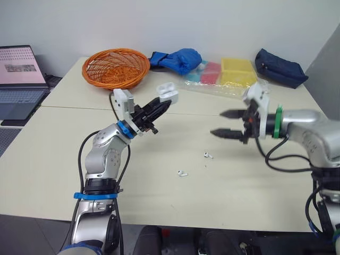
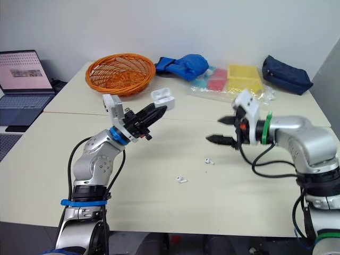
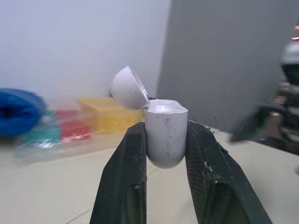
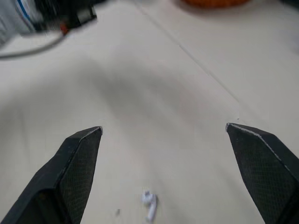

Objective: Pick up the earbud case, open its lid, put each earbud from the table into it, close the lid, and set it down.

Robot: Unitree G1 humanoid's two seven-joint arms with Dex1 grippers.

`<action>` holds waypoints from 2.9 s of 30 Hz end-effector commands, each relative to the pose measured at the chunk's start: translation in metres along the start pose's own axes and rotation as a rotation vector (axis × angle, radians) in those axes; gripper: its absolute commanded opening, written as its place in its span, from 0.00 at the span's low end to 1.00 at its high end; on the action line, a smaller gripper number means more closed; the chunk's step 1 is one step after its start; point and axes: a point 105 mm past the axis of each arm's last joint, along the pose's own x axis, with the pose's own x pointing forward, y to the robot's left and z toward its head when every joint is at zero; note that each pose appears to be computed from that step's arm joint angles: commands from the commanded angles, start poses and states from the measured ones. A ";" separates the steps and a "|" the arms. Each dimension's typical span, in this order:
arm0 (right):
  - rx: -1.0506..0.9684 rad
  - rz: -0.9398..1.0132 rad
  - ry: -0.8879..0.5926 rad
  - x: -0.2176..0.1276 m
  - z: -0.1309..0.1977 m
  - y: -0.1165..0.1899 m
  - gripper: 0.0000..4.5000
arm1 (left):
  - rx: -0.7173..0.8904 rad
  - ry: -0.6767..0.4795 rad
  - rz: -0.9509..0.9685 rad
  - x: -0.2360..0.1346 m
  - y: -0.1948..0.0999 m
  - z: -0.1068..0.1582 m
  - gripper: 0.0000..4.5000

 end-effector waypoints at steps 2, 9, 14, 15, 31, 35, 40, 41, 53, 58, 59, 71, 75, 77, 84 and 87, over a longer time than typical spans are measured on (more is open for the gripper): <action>-0.098 0.062 -0.076 0.008 0.011 0.020 0.99 | 0.091 -0.024 -0.014 -0.016 -0.008 0.004 0.17; -0.238 0.277 -0.006 0.041 -0.039 0.078 0.99 | 0.128 0.029 -0.058 -0.044 -0.021 -0.013 0.17; -0.227 0.319 -0.029 0.061 -0.046 0.092 0.99 | 0.157 0.034 -0.046 -0.049 -0.020 -0.010 0.17; -0.229 0.322 -0.029 0.065 -0.048 0.093 0.99 | 0.157 0.031 -0.039 -0.050 -0.019 -0.009 0.17; -0.256 0.274 0.042 0.094 -0.069 0.087 0.99 | 0.187 0.035 -0.018 -0.051 -0.022 -0.005 0.17; -0.244 0.265 0.045 0.105 -0.074 0.087 0.99 | 0.191 0.036 -0.015 -0.050 -0.021 -0.005 0.17; -0.265 0.221 0.097 0.113 -0.090 0.075 0.99 | 0.196 0.034 -0.017 -0.049 -0.022 -0.004 0.17; -0.264 0.219 0.106 0.113 -0.093 0.074 0.90 | 0.196 0.033 -0.017 -0.049 -0.022 -0.004 0.17; -0.266 0.234 0.106 0.109 -0.093 0.076 0.09 | 0.208 0.040 -0.012 -0.049 -0.021 -0.004 0.17; -0.278 0.226 0.115 0.094 -0.090 0.069 0.09 | 0.203 0.034 -0.017 -0.046 -0.022 -0.005 0.17; -0.280 0.225 0.116 0.093 -0.090 0.069 0.09 | 0.202 0.034 -0.017 -0.045 -0.022 -0.005 0.17; -0.236 -0.006 0.247 -0.033 -0.085 0.004 0.09 | 0.191 0.022 -0.008 -0.046 -0.022 -0.010 0.17; -0.198 -0.010 0.300 -0.046 -0.109 0.006 0.09 | 0.193 0.024 -0.015 -0.045 -0.021 -0.011 0.17; -0.149 -0.034 0.269 -0.047 -0.113 0.004 0.09 | 0.194 0.021 -0.019 -0.044 -0.022 -0.010 0.17; -0.095 -0.070 0.309 -0.073 -0.143 0.004 0.09 | 0.198 0.028 -0.024 -0.046 -0.022 -0.009 0.17; -0.097 -0.065 0.302 -0.082 -0.146 0.006 0.09 | 0.200 0.030 -0.020 -0.048 -0.021 -0.009 0.17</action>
